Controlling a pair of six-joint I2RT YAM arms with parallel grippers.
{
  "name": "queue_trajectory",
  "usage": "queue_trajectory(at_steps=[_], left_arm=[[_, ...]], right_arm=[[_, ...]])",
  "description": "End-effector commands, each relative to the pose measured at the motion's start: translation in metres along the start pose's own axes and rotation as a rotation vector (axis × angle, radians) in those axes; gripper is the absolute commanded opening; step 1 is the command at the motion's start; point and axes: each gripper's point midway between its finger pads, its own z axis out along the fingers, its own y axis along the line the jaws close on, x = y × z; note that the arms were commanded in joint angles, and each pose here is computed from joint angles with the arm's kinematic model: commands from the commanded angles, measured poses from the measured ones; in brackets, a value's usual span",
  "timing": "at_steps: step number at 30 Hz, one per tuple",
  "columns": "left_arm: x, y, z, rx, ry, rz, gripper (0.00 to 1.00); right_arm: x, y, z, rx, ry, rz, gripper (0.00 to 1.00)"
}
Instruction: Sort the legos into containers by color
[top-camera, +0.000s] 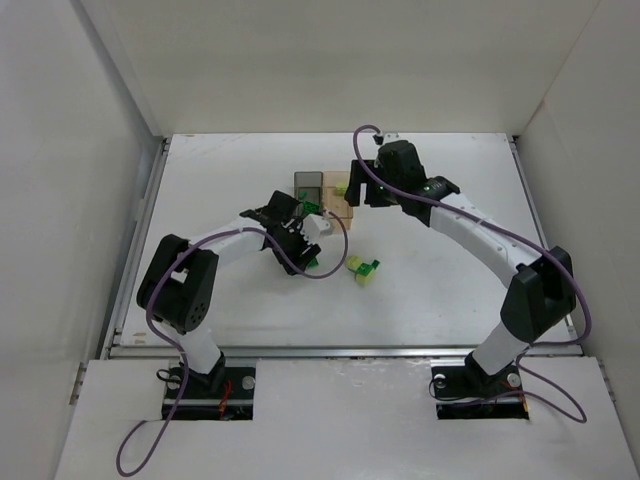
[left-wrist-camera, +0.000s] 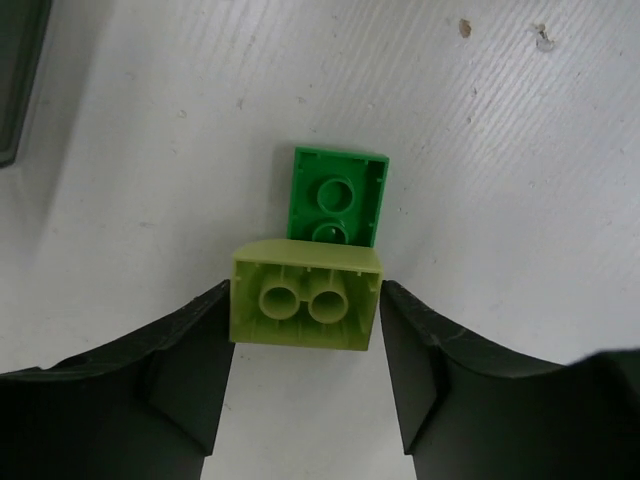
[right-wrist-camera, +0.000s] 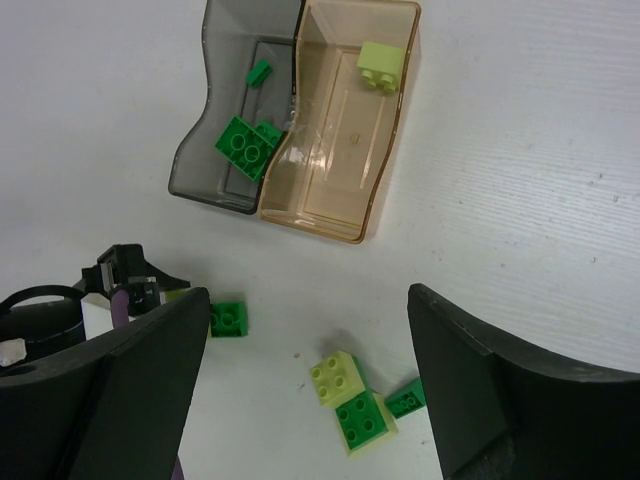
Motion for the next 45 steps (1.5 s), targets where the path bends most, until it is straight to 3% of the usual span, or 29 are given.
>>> queue_trajectory(at_steps=[1, 9, 11, 12, 15, 16, 18, 22, 26, 34, 36, 39, 45], left_arm=[[-0.023, 0.002, -0.01, 0.007, -0.064, -0.003, 0.53], [-0.034, -0.004, -0.016, 0.041, -0.096, 0.002, 0.61], [-0.034, -0.003, -0.016, 0.04, -0.096, 0.011, 0.54], [-0.034, -0.003, -0.016, 0.04, -0.096, 0.011, 0.42], [-0.028, -0.005, -0.014, 0.053, -0.073, 0.021, 0.24], [-0.028, -0.005, -0.014, 0.053, -0.073, 0.021, 0.11], [-0.026, -0.006, -0.014, 0.058, -0.065, 0.018, 0.01], [-0.038, -0.007, -0.023, 0.067, -0.088, 0.013, 0.0], [-0.084, -0.011, -0.063, 0.063, -0.247, 0.074, 0.0], [-0.151, -0.008, -0.131, -0.068, -0.55, 0.297, 0.0], [-0.166, -0.008, -0.15, -0.096, -0.608, 0.339, 0.0], [-0.174, -0.011, -0.153, -0.097, -0.635, 0.361, 0.0], [-0.183, -0.011, -0.163, -0.106, -0.661, 0.354, 0.0]], right_arm=[[-0.019, 0.002, -0.015, 0.001, -0.072, -0.003, 0.85], [-0.016, 0.001, -0.012, 0.005, -0.063, -0.004, 0.85], [-0.016, 0.001, -0.012, 0.005, -0.063, -0.004, 0.85], [-0.016, 0.001, -0.012, 0.005, -0.063, -0.004, 0.85], [-0.016, 0.001, -0.012, 0.005, -0.063, -0.004, 0.85], [-0.016, 0.001, -0.012, 0.005, -0.063, -0.004, 0.85], [-0.017, 0.0, -0.012, 0.013, -0.067, -0.003, 0.85], [-0.015, -0.003, -0.015, 0.014, -0.054, 0.001, 0.85], [-0.026, -0.015, -0.029, -0.016, -0.05, 0.033, 0.85], [-0.033, 0.043, -0.062, -0.35, -0.021, -0.16, 0.85], [-0.029, 0.07, -0.073, -0.525, -0.012, -0.181, 0.85], [-0.016, 0.098, -0.083, -0.712, 0.019, -0.198, 0.83], [-0.007, 0.103, -0.07, -0.746, 0.052, -0.182, 0.74]])
